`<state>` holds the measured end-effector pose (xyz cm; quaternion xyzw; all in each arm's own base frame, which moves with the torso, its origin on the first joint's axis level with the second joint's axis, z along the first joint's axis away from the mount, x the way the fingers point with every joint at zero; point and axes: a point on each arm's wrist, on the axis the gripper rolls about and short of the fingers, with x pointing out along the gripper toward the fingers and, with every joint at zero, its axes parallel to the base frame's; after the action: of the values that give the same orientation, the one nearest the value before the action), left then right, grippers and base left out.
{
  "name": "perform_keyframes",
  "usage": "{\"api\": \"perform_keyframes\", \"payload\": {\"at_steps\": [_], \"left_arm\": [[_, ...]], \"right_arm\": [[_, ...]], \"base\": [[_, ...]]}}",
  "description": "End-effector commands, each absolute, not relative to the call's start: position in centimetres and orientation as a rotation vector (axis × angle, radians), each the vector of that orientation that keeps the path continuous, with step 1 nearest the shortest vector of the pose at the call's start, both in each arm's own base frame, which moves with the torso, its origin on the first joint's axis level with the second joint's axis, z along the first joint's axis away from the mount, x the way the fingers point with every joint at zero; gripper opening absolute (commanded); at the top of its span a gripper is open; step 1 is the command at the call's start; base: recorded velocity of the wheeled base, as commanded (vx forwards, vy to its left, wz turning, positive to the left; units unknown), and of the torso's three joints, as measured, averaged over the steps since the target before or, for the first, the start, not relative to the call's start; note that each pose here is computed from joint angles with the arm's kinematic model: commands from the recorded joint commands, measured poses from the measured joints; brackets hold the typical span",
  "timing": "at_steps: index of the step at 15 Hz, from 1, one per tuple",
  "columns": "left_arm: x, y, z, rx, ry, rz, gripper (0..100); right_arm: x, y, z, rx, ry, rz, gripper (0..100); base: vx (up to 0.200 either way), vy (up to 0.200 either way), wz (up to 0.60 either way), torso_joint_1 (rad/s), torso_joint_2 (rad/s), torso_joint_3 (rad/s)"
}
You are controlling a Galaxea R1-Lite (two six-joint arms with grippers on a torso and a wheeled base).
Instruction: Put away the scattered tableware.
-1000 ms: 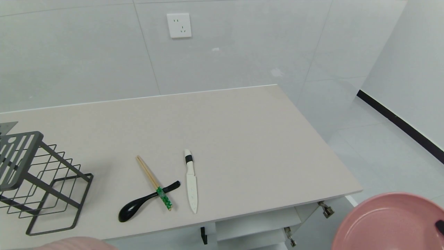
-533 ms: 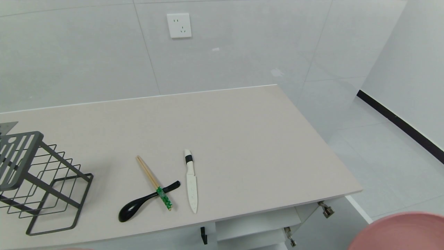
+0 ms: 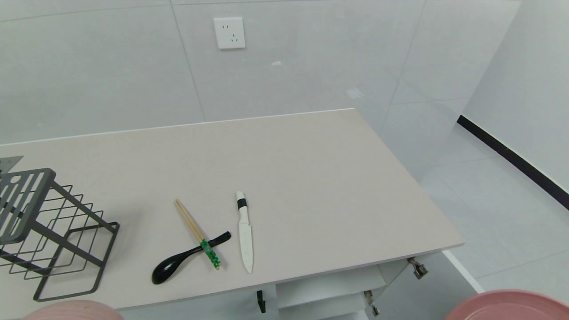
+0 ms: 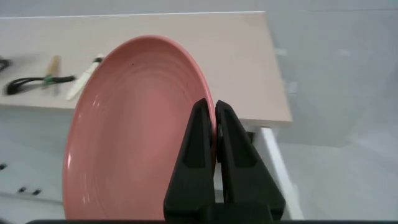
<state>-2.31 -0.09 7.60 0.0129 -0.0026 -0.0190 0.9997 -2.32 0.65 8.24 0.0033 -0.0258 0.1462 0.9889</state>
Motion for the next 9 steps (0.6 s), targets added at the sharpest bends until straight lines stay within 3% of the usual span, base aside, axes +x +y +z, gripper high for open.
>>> {"api": "perform_keyframes", "payload": {"at_steps": [1, 5, 7, 9], "left_arm": [[-2.28, -0.09, 7.56, 0.023, -0.002, -0.038, 0], [-2.28, -0.09, 7.56, 0.022, -0.002, -0.038, 0], [-2.28, -0.08, 7.56, 0.022, -0.002, -0.035, 0], [-2.28, -0.08, 7.56, 0.020, -0.002, -0.034, 0]], "right_arm": [[-2.37, 0.63, 8.14, -0.025, -0.059, 0.283, 0], [-2.32, 0.44, 8.12, -0.080, -0.061, 0.190, 0], [-2.27, 0.05, 7.63, -0.028, -0.006, 0.015, 0], [-2.27, 0.04, 7.63, -0.018, -0.006, 0.011, 0]], "base": [[0.000, 0.000, 0.00, 0.000, 0.00, 0.000], [0.000, 0.000, 0.00, 0.000, 0.00, 0.000], [0.000, 0.000, 0.00, 0.000, 0.00, 0.000], [0.000, 0.000, 0.00, 0.000, 0.00, 0.000]]}}
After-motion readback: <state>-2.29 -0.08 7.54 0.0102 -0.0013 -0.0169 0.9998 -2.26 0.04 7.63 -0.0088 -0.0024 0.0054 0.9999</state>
